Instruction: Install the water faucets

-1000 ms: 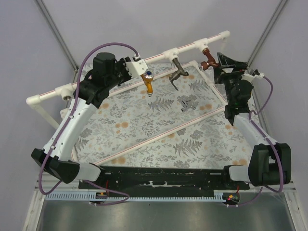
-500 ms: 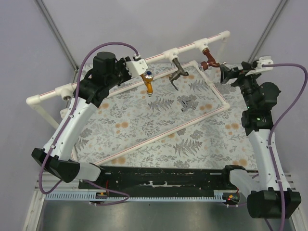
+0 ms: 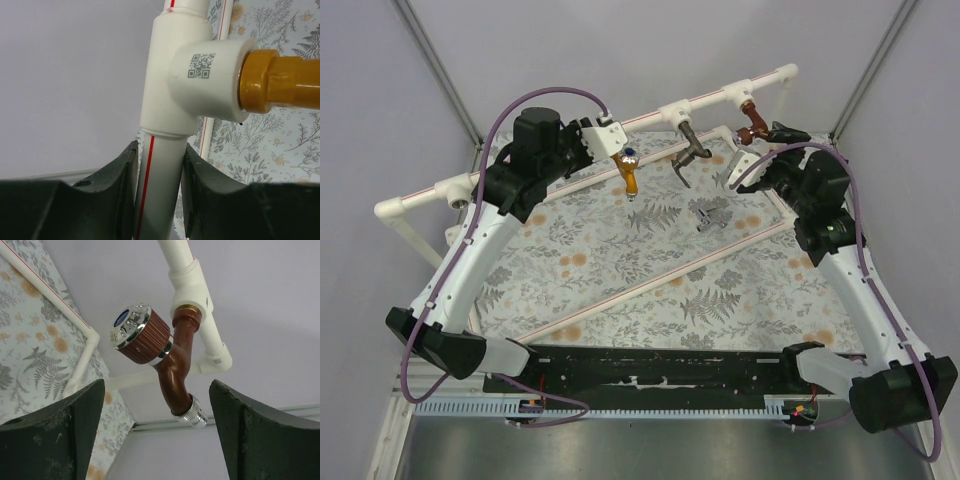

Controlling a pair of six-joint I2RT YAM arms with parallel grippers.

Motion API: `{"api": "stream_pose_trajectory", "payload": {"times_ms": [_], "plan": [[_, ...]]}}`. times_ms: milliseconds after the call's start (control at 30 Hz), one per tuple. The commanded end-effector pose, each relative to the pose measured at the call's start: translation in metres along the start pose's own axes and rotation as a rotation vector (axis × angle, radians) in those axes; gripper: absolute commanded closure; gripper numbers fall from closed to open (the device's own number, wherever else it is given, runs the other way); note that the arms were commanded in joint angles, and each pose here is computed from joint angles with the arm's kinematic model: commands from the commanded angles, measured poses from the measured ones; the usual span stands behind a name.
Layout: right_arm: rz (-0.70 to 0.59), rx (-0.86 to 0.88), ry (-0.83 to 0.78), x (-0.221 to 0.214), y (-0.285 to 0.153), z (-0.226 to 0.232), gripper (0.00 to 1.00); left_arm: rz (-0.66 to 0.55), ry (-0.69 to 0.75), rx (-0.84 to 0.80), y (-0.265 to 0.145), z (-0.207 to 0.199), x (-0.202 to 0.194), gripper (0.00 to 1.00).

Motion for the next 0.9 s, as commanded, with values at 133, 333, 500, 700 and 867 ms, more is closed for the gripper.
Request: {"api": "stream_pose_trajectory", "payload": {"times_ms": [133,333,500,700,867], "plan": [[0.026,-0.097,-0.242,-0.002,0.029,-0.023,0.18,0.069,-0.181,-0.143,-0.006,-0.036,-0.012,0.98],[-0.002,-0.146,-0.023,-0.005,0.046,-0.016,0.57,0.07,-0.186,-0.149,-0.006,-0.038,-0.014,0.98],[-0.078,-0.24,0.485,0.006,0.05,-0.013,0.87,0.067,-0.182,-0.143,-0.008,-0.037,-0.013,0.98],[-0.208,-0.478,1.568,0.019,0.05,-0.029,0.87,0.065,-0.181,-0.146,-0.007,-0.037,-0.013,0.98],[-0.428,-0.612,2.414,0.009,0.058,-0.022,0.86,0.063,-0.178,-0.149,-0.007,-0.037,-0.012,0.98]]}}
Point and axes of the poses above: each gripper's point midway between its finger pads, its own y axis out along the fingers, its own z axis along the line the jaws close on, x = y × z, the point moved 6 cm from there along -y, back along the fingers, and after that the axes turned 11 degrees about -y, right-handed, at the moved point
